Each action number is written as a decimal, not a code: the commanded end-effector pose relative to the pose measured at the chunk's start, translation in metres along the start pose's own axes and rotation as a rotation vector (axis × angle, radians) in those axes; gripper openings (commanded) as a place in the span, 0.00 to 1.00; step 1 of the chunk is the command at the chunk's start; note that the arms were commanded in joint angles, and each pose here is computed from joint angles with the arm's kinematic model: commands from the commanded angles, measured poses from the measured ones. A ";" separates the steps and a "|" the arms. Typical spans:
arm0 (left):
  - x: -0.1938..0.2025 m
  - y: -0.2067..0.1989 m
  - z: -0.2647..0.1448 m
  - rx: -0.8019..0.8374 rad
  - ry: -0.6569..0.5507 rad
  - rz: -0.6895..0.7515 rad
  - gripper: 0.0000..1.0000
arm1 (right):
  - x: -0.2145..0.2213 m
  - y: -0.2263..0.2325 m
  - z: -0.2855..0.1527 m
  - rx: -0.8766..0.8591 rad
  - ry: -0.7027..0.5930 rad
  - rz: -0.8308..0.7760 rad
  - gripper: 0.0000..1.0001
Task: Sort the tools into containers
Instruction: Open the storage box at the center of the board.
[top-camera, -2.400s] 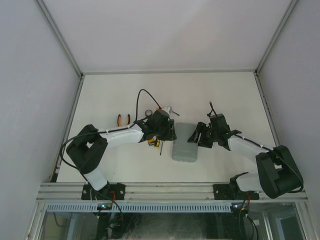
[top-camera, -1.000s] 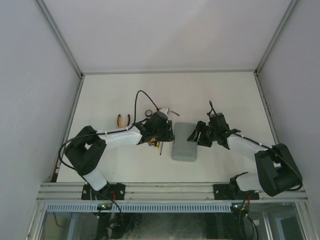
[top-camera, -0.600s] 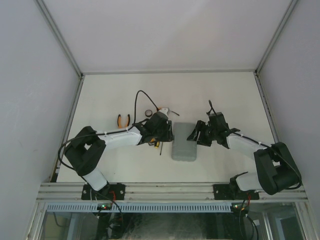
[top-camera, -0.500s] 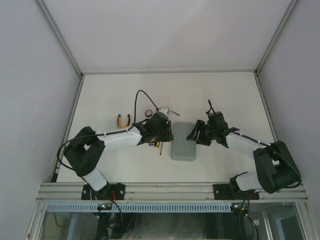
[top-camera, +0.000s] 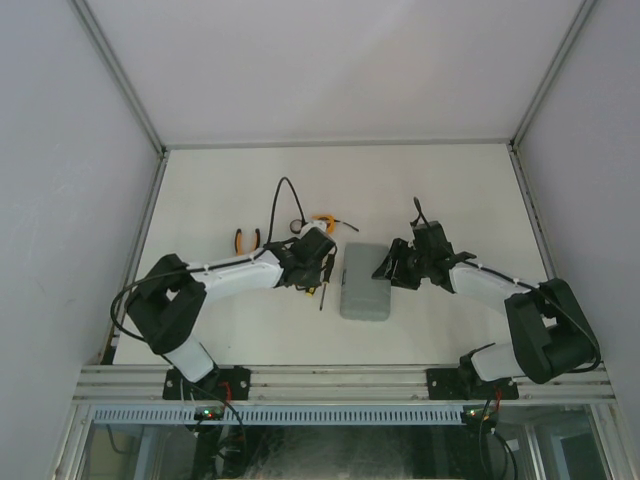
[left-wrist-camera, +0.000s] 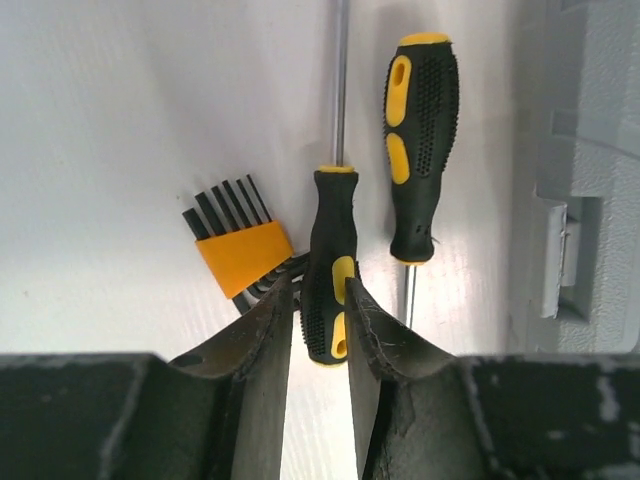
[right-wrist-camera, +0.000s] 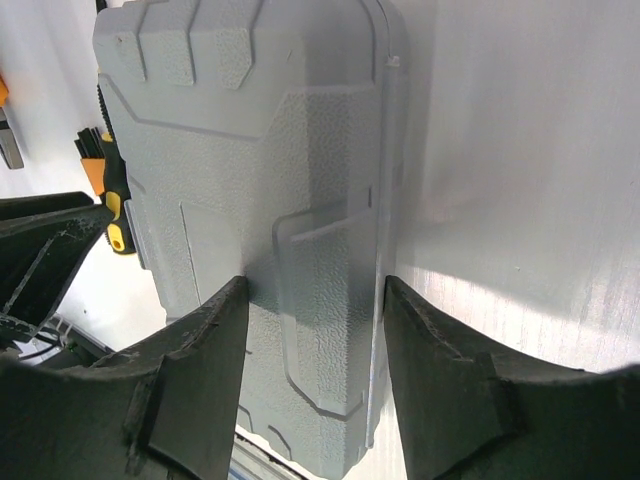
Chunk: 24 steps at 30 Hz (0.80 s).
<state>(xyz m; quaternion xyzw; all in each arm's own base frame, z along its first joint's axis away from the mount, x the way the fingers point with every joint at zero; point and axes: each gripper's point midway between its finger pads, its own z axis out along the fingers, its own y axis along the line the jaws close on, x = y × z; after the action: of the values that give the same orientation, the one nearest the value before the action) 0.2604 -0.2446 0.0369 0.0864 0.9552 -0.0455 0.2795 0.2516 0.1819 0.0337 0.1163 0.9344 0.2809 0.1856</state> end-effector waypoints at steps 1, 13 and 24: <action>-0.034 0.001 -0.029 0.005 -0.105 -0.007 0.32 | 0.020 -0.057 0.001 0.239 0.036 0.014 0.52; -0.069 -0.057 -0.068 0.348 -0.202 -0.094 0.50 | 0.008 -0.030 -0.006 0.133 -0.020 -0.039 0.53; -0.063 -0.089 -0.048 0.474 -0.138 -0.151 0.50 | 0.012 -0.030 -0.005 0.134 -0.002 -0.045 0.53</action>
<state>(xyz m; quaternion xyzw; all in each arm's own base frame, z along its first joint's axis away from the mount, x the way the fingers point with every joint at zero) 0.2612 -0.3115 0.0934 0.0862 0.9198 -0.2379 0.2999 0.2513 0.1777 0.0370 0.1141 0.9352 0.2676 0.2019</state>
